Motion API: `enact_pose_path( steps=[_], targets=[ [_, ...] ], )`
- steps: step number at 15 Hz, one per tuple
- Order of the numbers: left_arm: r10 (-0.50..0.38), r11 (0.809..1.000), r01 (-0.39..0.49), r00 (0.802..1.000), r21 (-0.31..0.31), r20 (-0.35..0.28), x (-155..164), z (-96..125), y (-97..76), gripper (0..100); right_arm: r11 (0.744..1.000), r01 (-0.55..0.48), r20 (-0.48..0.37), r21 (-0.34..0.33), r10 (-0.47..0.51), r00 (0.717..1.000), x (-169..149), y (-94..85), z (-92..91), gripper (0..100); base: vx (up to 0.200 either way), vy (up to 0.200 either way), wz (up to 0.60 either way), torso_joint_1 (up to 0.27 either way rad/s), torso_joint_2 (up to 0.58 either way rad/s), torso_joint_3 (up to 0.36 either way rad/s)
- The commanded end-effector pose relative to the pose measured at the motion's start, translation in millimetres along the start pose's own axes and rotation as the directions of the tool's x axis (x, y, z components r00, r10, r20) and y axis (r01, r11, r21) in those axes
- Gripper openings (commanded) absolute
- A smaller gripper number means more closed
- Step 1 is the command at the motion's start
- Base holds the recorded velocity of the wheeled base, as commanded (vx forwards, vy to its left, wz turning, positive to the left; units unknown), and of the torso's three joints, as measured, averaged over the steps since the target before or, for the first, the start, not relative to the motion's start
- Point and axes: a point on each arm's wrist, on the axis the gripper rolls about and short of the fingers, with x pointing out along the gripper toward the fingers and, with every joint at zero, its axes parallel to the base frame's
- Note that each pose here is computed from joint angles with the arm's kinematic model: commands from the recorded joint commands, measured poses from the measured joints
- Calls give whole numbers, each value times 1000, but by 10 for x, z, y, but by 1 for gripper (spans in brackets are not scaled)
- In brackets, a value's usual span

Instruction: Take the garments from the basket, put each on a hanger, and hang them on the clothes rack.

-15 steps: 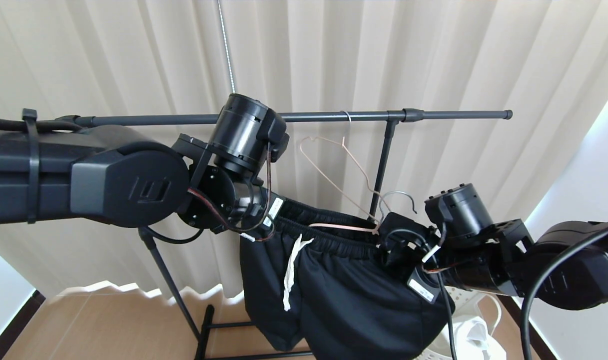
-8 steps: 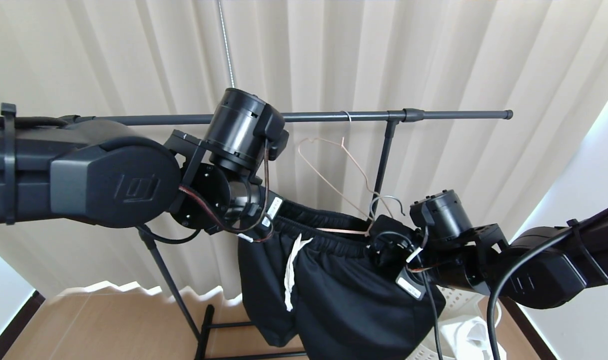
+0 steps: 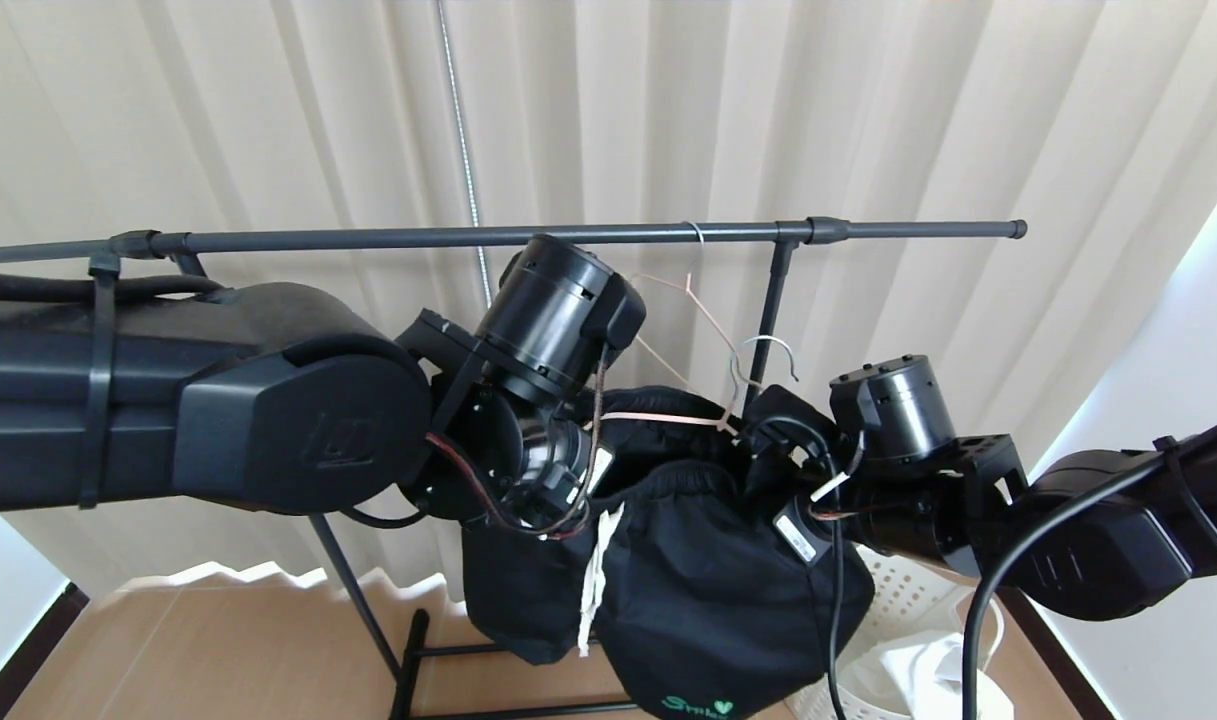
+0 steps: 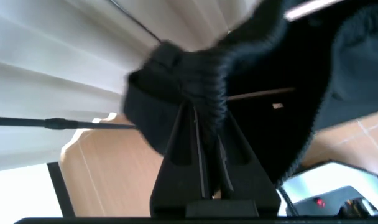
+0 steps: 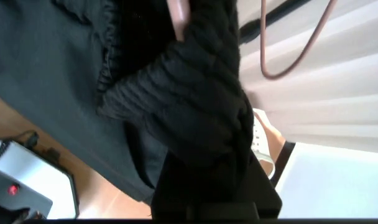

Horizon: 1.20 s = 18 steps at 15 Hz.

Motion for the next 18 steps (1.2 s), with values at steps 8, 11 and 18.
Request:
enact_pose_path(
  steps=[8,11,18],
  targets=[
    [-53,992,53,999,-113,-2,75,39,-265,0,1000,1,38,0,-1,999,-26,37,30,0,0,0,0,0,0,0],
    [-87,978,93,995,-188,40,36,158,-266,0,1000,12,47,1,-12,999,41,64,12,0,0,0,0,0,0,0],
    [-130,967,135,991,-216,35,-4,142,-347,0,1000,8,67,7,-9,998,93,84,0,0,0,0,0,0,0,0]
  ],
)
